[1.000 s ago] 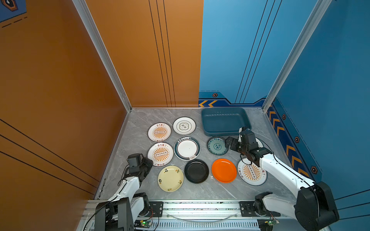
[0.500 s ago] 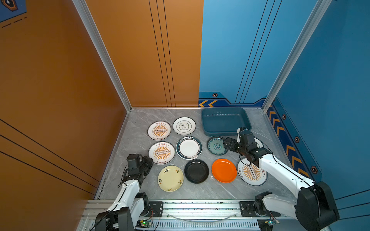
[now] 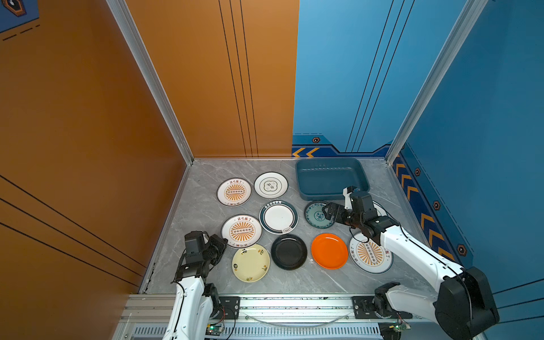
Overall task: Place the plates into the plastic bin on the countertop
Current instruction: 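Grasp the orange-sunburst plate's edge with the left gripper while the right gripper moves toward center, then tilt the sunburst plate up with the left gripper while the right gripper grasps its rim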
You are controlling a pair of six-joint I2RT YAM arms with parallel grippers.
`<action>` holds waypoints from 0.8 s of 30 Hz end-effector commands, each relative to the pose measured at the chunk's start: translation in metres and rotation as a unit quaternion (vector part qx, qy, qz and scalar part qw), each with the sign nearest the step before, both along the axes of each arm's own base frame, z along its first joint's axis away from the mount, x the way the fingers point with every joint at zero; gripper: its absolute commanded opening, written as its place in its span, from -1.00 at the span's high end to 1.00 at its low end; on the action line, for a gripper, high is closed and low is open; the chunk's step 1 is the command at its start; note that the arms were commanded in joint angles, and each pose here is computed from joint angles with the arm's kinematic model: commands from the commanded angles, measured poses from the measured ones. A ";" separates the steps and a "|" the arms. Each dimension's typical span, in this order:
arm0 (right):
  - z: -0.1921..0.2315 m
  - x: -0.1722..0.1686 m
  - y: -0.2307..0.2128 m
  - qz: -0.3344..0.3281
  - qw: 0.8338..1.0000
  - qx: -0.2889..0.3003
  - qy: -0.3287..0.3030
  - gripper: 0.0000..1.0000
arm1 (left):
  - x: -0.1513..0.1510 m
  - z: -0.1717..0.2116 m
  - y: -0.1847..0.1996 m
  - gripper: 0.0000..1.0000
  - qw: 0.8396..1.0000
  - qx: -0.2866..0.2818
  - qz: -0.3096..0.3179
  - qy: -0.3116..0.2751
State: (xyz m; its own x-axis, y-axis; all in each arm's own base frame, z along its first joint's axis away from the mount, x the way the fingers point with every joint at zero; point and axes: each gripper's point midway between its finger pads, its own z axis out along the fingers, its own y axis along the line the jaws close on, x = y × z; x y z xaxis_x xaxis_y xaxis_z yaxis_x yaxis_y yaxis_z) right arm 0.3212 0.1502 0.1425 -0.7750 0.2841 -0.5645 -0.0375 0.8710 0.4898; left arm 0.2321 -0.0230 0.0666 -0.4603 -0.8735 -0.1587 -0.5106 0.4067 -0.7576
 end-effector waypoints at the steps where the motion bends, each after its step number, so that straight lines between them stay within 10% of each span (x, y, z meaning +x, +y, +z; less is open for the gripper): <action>1: 0.015 -0.005 0.019 0.046 0.999 0.027 0.000 -0.97 | 0.007 0.030 -0.012 1.00 0.998 -0.033 -0.027 -0.037; 14: 0.017 -0.008 0.070 0.116 0.989 0.088 0.028 -0.81 | 0.022 0.070 -0.021 1.00 0.992 -0.053 -0.043 -0.108; 24: 0.032 0.002 0.124 0.171 0.975 0.139 0.036 -0.79 | 0.052 0.124 -0.072 1.00 0.972 -0.016 -0.175 -0.159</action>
State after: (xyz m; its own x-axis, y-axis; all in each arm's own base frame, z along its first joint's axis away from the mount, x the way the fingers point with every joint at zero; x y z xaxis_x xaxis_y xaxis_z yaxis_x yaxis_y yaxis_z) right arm 0.3161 0.2544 0.1524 -0.8928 0.1357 -0.4295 -0.2173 0.7054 0.6747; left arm 0.2705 -0.0739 0.1575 -0.6133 -0.7585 -0.2203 -0.2461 0.4486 -0.8592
